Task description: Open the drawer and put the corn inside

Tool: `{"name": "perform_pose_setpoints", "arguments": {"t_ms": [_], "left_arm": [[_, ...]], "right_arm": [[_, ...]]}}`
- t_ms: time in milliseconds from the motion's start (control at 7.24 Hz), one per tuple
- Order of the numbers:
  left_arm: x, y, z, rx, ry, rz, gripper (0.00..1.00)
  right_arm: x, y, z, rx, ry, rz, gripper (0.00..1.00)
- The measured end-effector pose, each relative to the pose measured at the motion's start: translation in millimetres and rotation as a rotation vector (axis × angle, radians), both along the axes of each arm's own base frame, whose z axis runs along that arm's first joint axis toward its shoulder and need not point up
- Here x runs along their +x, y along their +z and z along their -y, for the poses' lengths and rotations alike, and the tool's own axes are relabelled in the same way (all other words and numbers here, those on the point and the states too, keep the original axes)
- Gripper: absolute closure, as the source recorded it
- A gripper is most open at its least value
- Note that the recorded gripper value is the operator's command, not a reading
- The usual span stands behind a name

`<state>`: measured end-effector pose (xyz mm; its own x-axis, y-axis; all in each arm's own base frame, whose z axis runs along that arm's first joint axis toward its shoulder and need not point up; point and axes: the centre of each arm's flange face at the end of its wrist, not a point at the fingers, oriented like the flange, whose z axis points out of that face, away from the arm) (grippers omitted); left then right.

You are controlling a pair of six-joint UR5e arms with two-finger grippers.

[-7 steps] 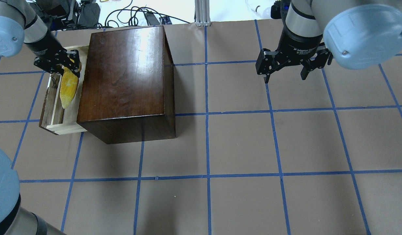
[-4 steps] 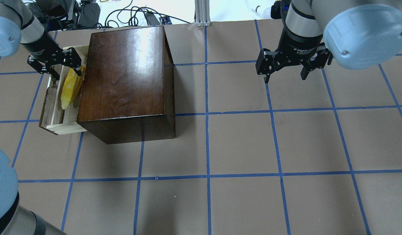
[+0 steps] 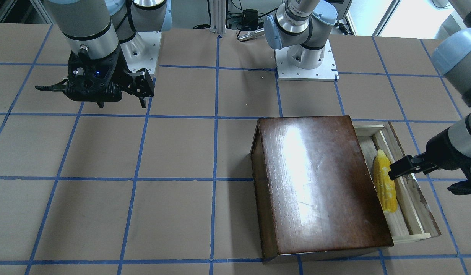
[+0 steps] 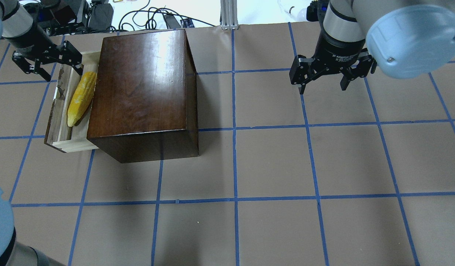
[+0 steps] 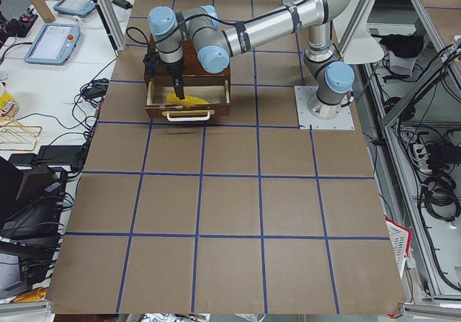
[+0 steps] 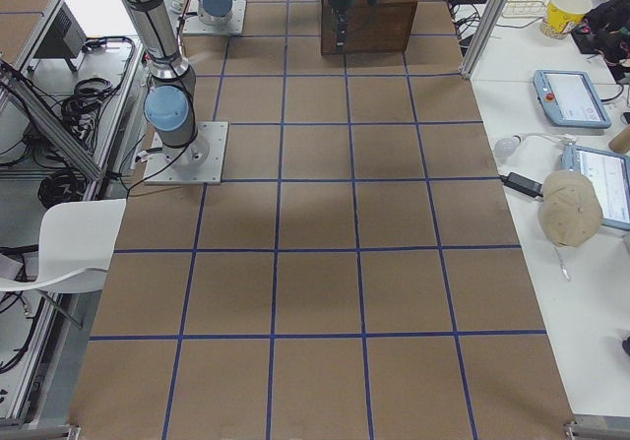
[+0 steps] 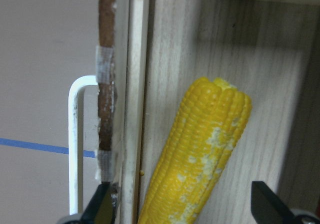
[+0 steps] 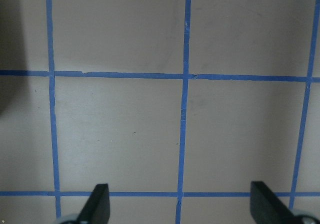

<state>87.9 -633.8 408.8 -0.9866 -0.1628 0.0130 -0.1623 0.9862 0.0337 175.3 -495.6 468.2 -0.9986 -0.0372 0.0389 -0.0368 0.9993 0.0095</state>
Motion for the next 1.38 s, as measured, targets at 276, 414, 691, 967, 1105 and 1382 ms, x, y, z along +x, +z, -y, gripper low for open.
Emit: {"name": "perform_pose_setpoints", "arguments": {"t_ms": [276, 414, 691, 967, 1105, 1382], "left_arm": [[-31.6, 56.8, -10.1, -0.002, -0.039, 0.002, 0.0], [-63.9, 80.7, -19.8, -0.016, -0.064, 0.011, 0.0], [-144.6, 108.5, -43.5, -0.046, -0.125, 0.02, 0.0], [-212.7, 116.1, -83.3, -0.048, -0.163, 0.022, 0.0], [-231.9, 121.3, -107.2, -0.055, -0.165, 0.022, 0.0], [-241.8, 122.6, -138.0, -0.07, -0.17, 0.021, 0.0]], "right_arm": [[0.0, 0.0, 0.0, 0.0, 0.0, 0.0, 0.0], [0.0, 0.0, 0.0, 0.0, 0.0, 0.0, 0.0], [0.0, 0.0, 0.0, 0.0, 0.0, 0.0, 0.0], [0.1, 0.0, -0.1, 0.0, 0.0, 0.0, 0.0], [0.2, 0.0, -0.1, 0.0, 0.0, 0.0, 0.0], [0.1, 0.0, -0.1, 0.0, 0.0, 0.0, 0.0]]}}
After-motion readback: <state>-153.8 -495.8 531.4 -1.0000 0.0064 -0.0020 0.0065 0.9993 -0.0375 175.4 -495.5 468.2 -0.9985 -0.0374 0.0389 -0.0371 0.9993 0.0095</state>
